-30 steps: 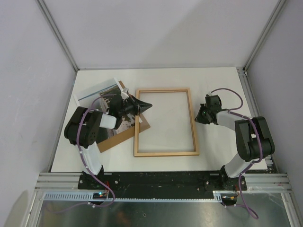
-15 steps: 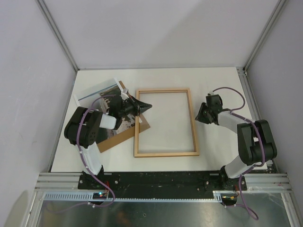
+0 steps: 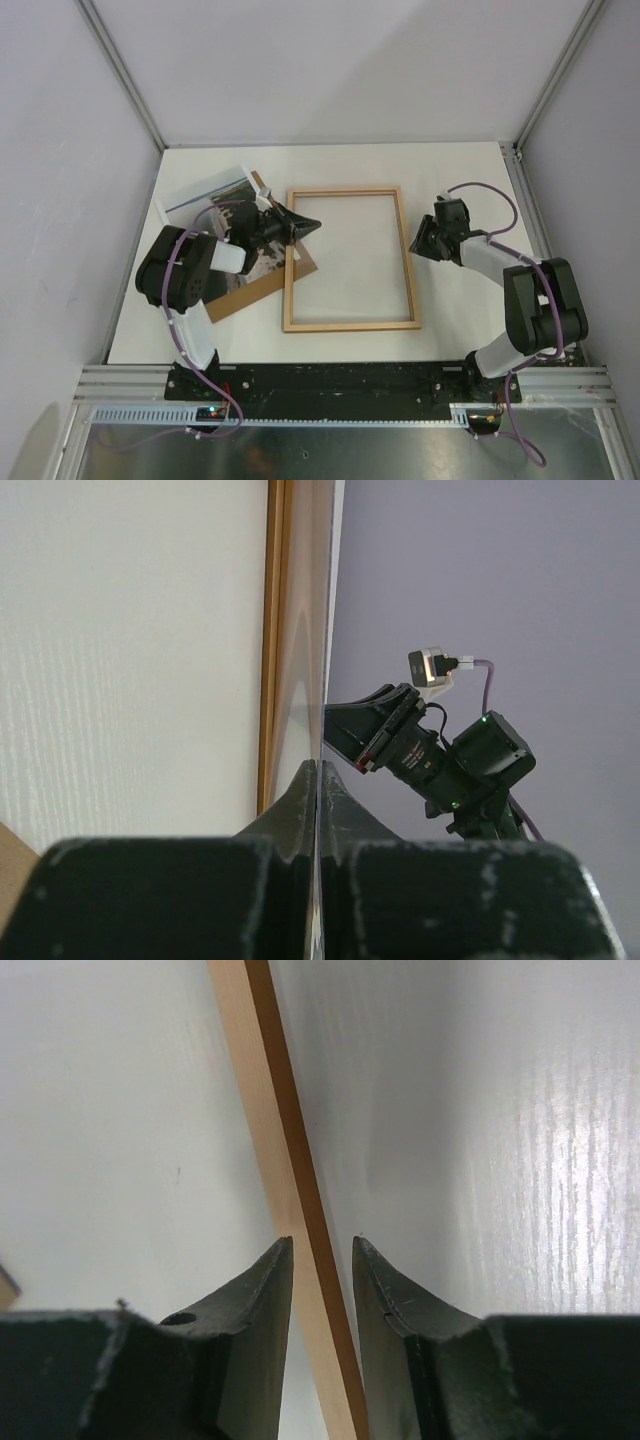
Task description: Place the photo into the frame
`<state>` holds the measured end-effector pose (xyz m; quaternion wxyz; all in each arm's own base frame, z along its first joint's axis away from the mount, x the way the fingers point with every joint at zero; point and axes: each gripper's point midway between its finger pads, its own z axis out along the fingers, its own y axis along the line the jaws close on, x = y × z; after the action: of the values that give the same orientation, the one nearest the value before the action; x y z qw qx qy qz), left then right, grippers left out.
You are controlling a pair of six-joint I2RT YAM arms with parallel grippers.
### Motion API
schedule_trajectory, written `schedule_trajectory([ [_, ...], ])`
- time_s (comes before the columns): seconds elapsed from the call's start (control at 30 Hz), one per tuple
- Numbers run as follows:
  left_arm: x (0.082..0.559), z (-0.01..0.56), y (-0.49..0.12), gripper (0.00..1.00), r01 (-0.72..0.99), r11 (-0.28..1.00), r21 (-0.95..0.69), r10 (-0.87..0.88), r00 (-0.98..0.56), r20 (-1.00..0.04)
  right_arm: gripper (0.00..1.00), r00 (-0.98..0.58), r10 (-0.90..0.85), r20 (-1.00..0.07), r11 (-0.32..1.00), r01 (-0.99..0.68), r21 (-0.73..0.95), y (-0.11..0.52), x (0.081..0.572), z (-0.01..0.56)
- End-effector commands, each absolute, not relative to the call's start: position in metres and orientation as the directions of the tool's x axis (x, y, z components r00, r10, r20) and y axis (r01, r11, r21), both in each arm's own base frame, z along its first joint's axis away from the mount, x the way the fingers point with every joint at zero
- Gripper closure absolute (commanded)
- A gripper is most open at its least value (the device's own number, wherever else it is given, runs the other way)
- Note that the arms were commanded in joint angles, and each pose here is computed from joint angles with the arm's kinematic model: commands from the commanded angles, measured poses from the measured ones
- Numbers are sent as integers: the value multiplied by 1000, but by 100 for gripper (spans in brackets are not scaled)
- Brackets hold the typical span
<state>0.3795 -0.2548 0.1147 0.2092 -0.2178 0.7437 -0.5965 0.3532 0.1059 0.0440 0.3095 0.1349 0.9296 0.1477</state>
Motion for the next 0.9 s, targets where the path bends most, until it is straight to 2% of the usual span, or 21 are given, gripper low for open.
schedule_trajectory([
  [0.0,378,124,-258,100,-29,179,-983,-560,-825,-78,64,-771,317,-552,924,119,364,112,357,44],
  [0.27,378,122,-257,100,-36,179,-983,-559,-826,-72,64,-789,308,-531,926,121,357,114,355,34],
  [0.57,372,117,-257,100,-45,184,-982,-548,-834,-64,73,-797,306,-521,928,126,352,114,354,30],
  [0.87,367,117,-256,100,-45,186,-982,-540,-839,-64,76,-799,306,-518,929,132,345,113,354,27],
])
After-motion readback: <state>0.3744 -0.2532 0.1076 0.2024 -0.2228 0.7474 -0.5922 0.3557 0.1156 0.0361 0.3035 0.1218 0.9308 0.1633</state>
